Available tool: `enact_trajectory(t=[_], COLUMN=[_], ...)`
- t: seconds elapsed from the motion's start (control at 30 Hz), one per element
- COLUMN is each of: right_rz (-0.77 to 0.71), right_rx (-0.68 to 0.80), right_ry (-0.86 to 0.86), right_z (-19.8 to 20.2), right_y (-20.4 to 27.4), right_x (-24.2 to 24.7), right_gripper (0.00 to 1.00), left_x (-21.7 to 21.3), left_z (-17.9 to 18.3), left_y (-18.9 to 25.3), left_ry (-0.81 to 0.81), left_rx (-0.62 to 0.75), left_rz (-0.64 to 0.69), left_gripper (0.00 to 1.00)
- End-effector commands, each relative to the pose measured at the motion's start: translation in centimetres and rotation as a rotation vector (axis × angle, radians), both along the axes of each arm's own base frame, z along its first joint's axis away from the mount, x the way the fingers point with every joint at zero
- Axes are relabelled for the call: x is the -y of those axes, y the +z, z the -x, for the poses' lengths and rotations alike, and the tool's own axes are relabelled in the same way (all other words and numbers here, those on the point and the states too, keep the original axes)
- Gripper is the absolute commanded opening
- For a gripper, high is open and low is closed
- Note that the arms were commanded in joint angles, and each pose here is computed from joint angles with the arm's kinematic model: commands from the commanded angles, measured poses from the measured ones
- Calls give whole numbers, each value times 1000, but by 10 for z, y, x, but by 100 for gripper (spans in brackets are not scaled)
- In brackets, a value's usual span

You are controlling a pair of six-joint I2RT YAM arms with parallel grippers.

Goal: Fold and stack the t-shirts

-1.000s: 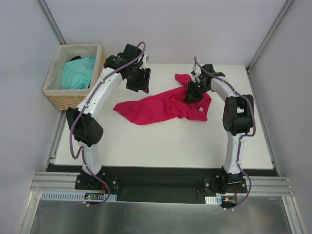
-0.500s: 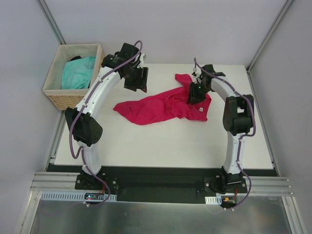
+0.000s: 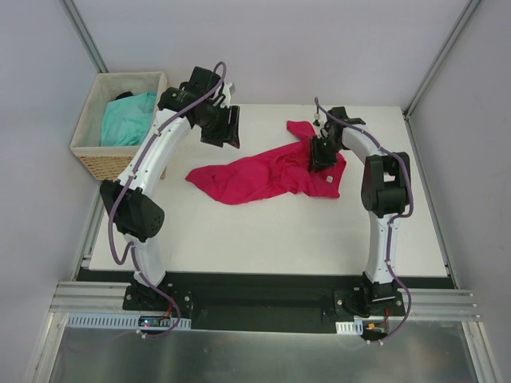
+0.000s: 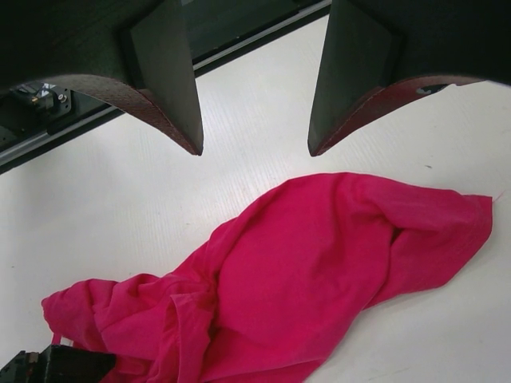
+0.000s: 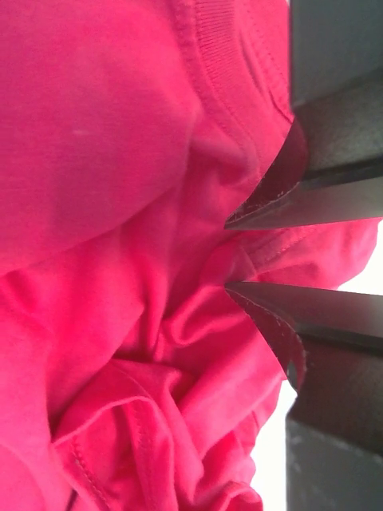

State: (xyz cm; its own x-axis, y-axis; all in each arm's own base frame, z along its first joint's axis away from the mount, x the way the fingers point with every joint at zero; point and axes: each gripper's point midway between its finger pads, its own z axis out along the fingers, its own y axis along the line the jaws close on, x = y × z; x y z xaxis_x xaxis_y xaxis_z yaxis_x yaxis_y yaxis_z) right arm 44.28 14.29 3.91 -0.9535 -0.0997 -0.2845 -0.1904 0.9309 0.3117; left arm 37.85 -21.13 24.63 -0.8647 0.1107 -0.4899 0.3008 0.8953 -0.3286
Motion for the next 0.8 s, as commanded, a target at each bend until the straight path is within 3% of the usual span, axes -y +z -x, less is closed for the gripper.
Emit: enact_trajectory(t=[0.0, 0.13, 0.27, 0.3, 0.43, 0.77], right_rz=[-10, -15, -8, -4, 65, 226], right_rx=[19, 16, 22, 26, 60, 360], right_ry=[27, 40, 39, 38, 8, -217], right_z=[-8, -5, -5, -6, -10, -29], right_y=[4, 4, 5, 6, 21, 144], right_x=[-9, -13, -12, -11, 4, 96], right_gripper=[35, 28, 4, 3, 1, 1], left_x=[-6, -28, -43, -47, -66, -78], left_z=[10, 26, 51, 55, 58, 50], left_y=[29, 2, -31, -41, -60, -99], left_ry=[46, 162, 217, 227, 295, 354], left_rx=[23, -107, -218, -243, -291, -387], left_rz=[51, -52, -118, -144, -235, -360], left_gripper=[55, 55, 54, 54, 54, 53])
